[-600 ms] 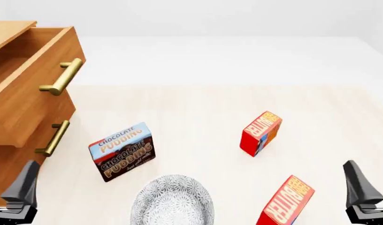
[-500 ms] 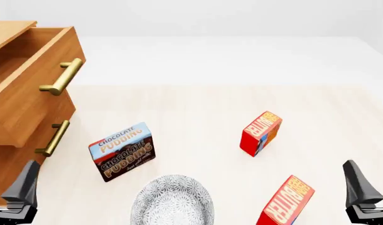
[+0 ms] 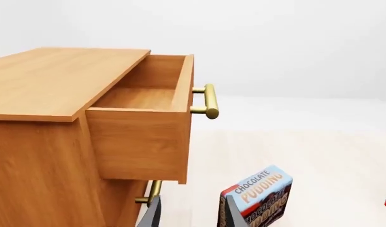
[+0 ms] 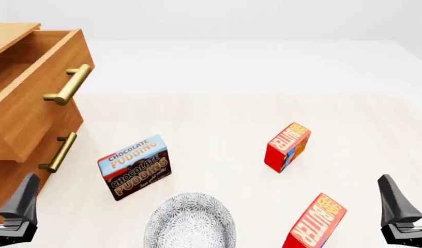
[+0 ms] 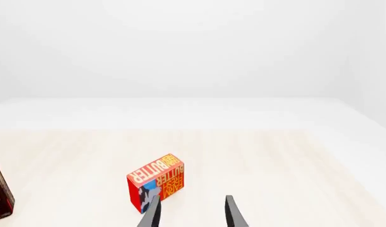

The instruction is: Put the butter at the front in the top drawer of the cabinet and close it.

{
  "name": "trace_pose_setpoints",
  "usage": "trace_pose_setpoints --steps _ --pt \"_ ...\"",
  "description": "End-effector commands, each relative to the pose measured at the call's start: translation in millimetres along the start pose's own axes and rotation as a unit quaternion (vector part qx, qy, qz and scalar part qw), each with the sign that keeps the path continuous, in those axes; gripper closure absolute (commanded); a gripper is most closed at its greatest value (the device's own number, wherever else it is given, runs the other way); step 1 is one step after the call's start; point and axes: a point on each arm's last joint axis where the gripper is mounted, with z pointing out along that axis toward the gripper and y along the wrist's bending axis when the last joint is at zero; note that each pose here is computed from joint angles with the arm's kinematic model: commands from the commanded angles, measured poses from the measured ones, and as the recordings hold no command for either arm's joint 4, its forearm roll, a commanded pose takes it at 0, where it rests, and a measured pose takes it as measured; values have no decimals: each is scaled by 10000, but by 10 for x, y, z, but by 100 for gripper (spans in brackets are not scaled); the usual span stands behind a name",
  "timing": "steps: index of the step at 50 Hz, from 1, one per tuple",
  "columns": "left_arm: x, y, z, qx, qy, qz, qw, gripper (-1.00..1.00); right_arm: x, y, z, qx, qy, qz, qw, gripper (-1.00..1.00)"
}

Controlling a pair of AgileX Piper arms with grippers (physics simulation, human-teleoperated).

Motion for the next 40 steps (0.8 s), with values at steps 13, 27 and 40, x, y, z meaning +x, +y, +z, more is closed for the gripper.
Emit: trace_pose_setpoints --steps 13,27,40 --pt "-730 42 -73 -602 298 -336 9972 -100 2 0 -3 0 -2 -3 10000 -100" --pt "-1356 14 -18 -396 565 -306 9971 -100 9 0 -8 -1 -1 -4 10000 -100" --pt "-1790 11 58 -404 762 -344 9957 -100 10 0 -8 -1 -1 -4 10000 -100"
